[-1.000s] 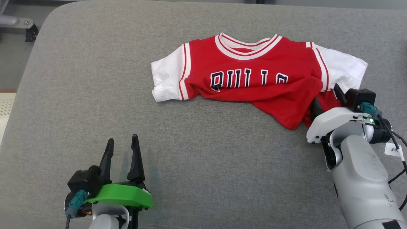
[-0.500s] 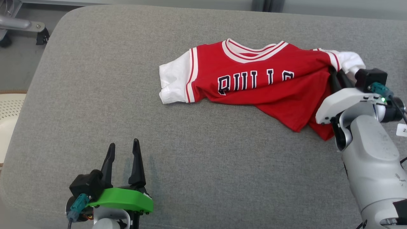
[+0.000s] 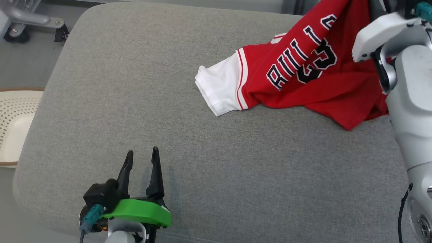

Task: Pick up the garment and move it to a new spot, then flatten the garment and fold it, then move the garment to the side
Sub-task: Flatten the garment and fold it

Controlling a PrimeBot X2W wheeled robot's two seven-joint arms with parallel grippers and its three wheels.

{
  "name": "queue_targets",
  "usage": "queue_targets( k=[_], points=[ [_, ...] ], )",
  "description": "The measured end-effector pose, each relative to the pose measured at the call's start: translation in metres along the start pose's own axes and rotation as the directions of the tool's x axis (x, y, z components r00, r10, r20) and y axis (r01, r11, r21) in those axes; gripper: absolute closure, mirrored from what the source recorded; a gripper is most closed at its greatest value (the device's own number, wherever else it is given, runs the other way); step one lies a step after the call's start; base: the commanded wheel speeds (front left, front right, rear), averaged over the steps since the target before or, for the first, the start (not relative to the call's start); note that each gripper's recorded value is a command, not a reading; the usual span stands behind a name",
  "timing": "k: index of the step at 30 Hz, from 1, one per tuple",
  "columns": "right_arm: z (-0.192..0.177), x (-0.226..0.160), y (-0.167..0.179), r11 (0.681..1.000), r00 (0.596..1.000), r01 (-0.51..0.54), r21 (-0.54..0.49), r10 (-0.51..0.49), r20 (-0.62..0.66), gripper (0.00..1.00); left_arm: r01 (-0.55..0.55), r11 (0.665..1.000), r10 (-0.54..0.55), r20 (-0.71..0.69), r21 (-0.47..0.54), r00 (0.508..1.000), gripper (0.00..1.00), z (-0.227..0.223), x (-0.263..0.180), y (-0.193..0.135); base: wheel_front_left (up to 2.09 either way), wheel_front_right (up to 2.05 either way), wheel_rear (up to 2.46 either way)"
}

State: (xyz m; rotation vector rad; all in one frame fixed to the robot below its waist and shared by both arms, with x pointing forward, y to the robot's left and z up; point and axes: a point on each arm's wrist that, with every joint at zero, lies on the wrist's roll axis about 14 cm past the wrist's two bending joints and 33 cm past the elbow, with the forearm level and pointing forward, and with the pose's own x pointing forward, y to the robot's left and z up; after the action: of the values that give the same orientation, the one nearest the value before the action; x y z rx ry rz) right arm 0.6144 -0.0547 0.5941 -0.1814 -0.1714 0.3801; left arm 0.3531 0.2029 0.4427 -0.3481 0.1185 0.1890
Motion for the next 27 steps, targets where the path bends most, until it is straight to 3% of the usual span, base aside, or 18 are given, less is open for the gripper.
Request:
queue_targets(
  k=[8, 9, 10, 11, 12, 18, 27],
  points=[
    [-0.012, 0.036, 0.028, 0.991, 0.992, -0.097, -0.090, 0.089, -0.091, 1.00, -0.022, 1.000, 0.022, 0.024, -0.011, 0.999, 0.00, 0.009, -0.002, 0.005, 0.00, 0.00, 0.00],
    [-0.019, 0.038, 0.032, 0.990, 0.989, -0.108, -0.088, 0.098, -0.111, 0.88, -0.025, 1.000, 0.025, 0.025, -0.010, 0.999, 0.00, 0.010, -0.002, 0.006, 0.00, 0.00, 0.00],
    [-0.028, 0.039, 0.035, 0.988, 0.985, -0.120, -0.097, 0.106, -0.136, 0.59, -0.030, 0.999, 0.030, 0.027, -0.011, 0.999, 0.00, 0.011, -0.002, 0.007, 0.00, 0.00, 0.00],
    [-0.034, 0.040, 0.037, 0.987, 0.982, -0.127, -0.100, 0.112, -0.149, 0.04, -0.034, 0.999, 0.034, 0.027, -0.011, 0.999, 0.00, 0.011, -0.002, 0.008, 0.00, 0.00, 0.00],
    [-0.040, 0.042, 0.039, 0.988, 0.981, -0.127, -0.082, 0.114, -0.154, 0.00, -0.041, 0.999, 0.041, 0.026, -0.010, 0.999, 0.00, 0.011, -0.002, 0.010, 0.00, 0.00, 0.00],
    [-0.058, 0.048, 0.070, 0.983, 0.972, -0.183, -0.029, 0.176, -0.154, 0.00, -0.090, 0.996, 0.090, 0.015, -0.002, 0.996, 0.00, 0.008, 0.000, 0.022, 0.00, 0.00, 0.00],
    [-0.069, 0.019, 0.054, 0.990, 0.980, -0.132, 0.047, 0.138, -0.147, 0.00, -0.031, 0.999, 0.031, 0.002, 0.015, 1.000, 0.00, 0.002, 0.014, 0.006, 0.00, 0.00, 0.00]
  ],
)
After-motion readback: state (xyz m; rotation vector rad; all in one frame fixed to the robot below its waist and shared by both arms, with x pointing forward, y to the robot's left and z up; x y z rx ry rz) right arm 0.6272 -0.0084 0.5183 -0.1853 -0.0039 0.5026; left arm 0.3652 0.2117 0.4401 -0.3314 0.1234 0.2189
